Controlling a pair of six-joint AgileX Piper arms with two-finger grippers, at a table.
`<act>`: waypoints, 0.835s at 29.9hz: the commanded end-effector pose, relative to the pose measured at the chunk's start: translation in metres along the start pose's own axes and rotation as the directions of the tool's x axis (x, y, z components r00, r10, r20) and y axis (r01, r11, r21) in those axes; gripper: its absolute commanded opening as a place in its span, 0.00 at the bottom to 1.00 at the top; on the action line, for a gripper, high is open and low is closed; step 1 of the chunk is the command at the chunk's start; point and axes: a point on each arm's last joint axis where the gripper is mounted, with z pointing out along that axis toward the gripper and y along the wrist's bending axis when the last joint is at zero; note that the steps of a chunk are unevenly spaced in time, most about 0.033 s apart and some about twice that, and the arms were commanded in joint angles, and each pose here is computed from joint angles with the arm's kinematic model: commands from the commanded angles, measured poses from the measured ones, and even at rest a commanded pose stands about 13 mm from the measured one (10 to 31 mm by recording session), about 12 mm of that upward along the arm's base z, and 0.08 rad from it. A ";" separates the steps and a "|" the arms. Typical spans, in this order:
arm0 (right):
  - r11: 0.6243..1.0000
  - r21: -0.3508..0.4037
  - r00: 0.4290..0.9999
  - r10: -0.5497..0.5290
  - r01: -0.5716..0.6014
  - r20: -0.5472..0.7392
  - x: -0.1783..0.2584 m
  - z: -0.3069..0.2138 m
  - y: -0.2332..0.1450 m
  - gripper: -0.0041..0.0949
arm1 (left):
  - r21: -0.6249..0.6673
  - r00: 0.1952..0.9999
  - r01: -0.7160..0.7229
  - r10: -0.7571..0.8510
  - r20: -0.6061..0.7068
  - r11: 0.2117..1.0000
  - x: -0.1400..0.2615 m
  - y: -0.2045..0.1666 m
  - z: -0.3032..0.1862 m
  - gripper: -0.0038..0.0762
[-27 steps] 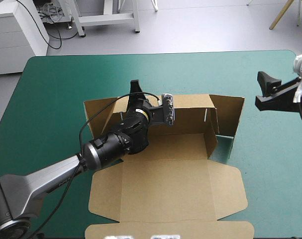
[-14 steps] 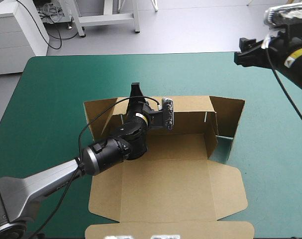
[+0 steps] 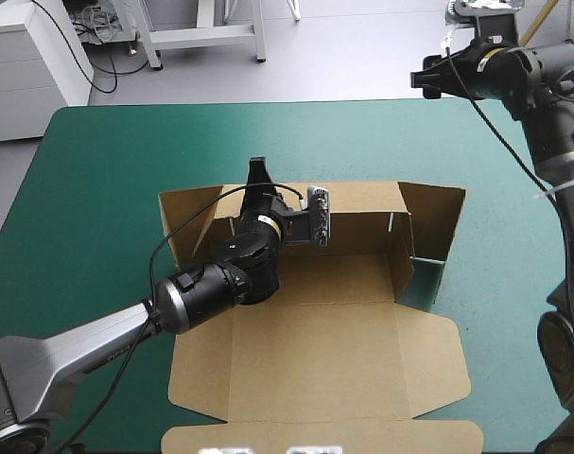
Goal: Fold the box
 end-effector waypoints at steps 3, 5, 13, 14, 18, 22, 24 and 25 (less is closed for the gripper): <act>0.996 -0.073 0.992 0.050 -0.058 -0.113 0.007 0.020 -0.019 0.79 | 0.165 0.992 0.125 -0.122 -0.027 0.978 -0.002 -0.023 -0.001 0.04; 0.994 -0.085 0.978 0.055 -0.074 -0.202 0.018 0.037 -0.020 0.78 | 0.165 0.992 0.125 -0.122 -0.027 0.978 -0.002 -0.023 -0.001 0.04; 0.993 -0.101 0.939 0.030 -0.068 -0.342 0.043 0.069 -0.018 0.73 | 0.167 0.992 0.129 -0.126 -0.030 0.977 -0.002 -0.023 -0.001 0.04; 0.993 -0.101 0.935 0.027 -0.068 -0.355 0.046 0.071 -0.018 0.73 | 0.167 0.991 0.133 -0.130 -0.030 0.977 -0.002 -0.023 -0.001 0.04; 0.989 -0.115 0.914 0.040 -0.094 -0.403 0.059 0.073 -0.015 0.73 | 0.167 0.991 0.133 -0.129 -0.034 0.977 -0.001 -0.023 -0.001 0.04; 0.987 -0.130 0.902 0.031 -0.096 -0.430 0.069 0.066 -0.014 0.73 | 0.167 0.991 0.134 -0.131 -0.032 0.977 -0.001 -0.023 -0.001 0.04; 0.987 -0.139 0.900 0.009 -0.077 -0.436 0.073 0.059 -0.013 0.73 | 0.167 0.991 0.134 -0.131 -0.030 0.977 -0.002 -0.023 -0.001 0.04; 0.988 -0.141 0.898 0.000 -0.069 -0.441 0.076 0.056 -0.014 0.73 | 0.167 0.991 0.134 -0.131 -0.030 0.977 -0.002 -0.023 -0.001 0.04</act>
